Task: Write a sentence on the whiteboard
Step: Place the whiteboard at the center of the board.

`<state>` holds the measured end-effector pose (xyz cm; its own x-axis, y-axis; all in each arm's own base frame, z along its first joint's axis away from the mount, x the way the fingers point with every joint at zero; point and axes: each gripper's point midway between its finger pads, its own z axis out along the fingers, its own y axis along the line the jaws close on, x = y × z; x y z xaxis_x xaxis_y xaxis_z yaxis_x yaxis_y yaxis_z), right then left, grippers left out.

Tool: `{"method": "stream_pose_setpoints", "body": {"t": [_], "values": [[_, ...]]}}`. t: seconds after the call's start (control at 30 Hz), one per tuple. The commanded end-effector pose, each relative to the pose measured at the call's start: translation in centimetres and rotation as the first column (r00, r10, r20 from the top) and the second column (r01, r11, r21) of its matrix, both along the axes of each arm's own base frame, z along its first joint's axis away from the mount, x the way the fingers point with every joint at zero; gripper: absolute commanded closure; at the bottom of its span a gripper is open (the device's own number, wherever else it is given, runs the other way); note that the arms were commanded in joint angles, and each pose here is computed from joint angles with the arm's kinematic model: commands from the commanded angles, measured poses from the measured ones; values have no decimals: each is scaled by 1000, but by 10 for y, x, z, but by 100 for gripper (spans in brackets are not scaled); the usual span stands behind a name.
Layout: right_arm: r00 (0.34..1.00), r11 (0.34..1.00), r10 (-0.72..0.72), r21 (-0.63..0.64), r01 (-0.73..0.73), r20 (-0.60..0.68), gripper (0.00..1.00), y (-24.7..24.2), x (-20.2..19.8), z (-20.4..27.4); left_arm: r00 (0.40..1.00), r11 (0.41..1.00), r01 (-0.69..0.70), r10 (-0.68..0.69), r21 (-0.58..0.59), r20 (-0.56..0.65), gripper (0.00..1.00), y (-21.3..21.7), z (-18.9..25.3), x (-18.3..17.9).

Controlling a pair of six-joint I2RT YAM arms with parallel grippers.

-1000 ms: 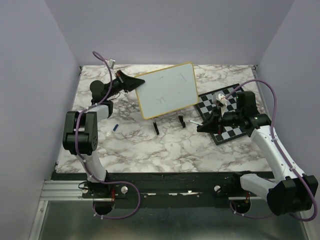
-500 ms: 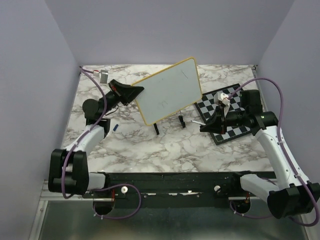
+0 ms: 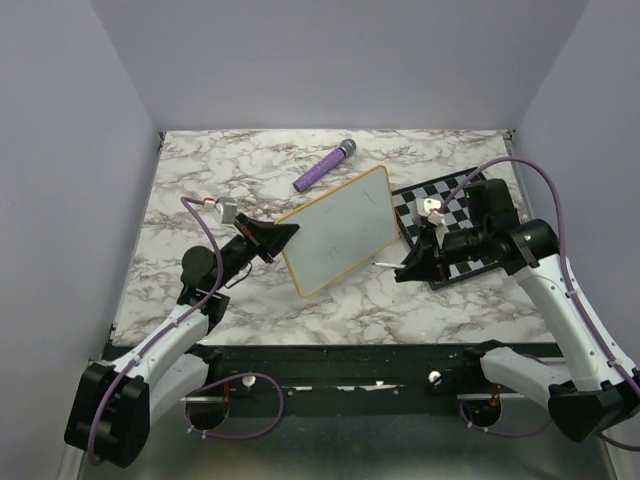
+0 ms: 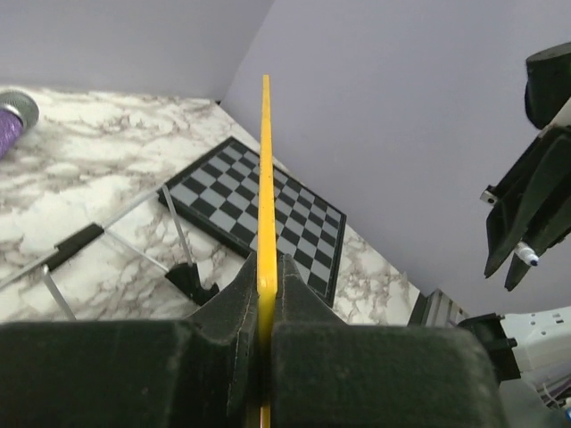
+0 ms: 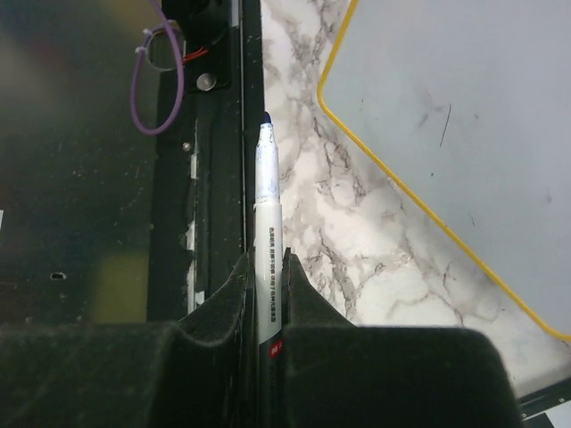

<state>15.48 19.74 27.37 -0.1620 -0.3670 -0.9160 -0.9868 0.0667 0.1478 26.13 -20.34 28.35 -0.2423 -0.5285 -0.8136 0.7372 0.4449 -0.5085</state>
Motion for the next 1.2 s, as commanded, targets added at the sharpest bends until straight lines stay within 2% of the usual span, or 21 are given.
{"method": "stream_pose_setpoints", "body": {"t": [0.0,0.13,0.37,0.67,1.17], "values": [[1000,998,-21,-67,21,-1,99,6,1,-10,994,995,-67,74,-74,85,100,4,17,-9],[1000,995,-8,-99,7,-7,99,12,5,-17,997,998,-26,30,-58,75,100,-7,6,-21],[999,993,27,-115,-29,-16,99,25,6,-31,997,998,-65,65,5,29,100,-4,-29,-24],[998,988,48,-145,-53,-33,99,46,10,-43,998,998,-60,61,-13,15,100,-13,-42,-23],[995,981,-104,-166,100,-14,99,83,35,-62,996,997,-80,81,9,-42,100,-18,-63,-20]]}}
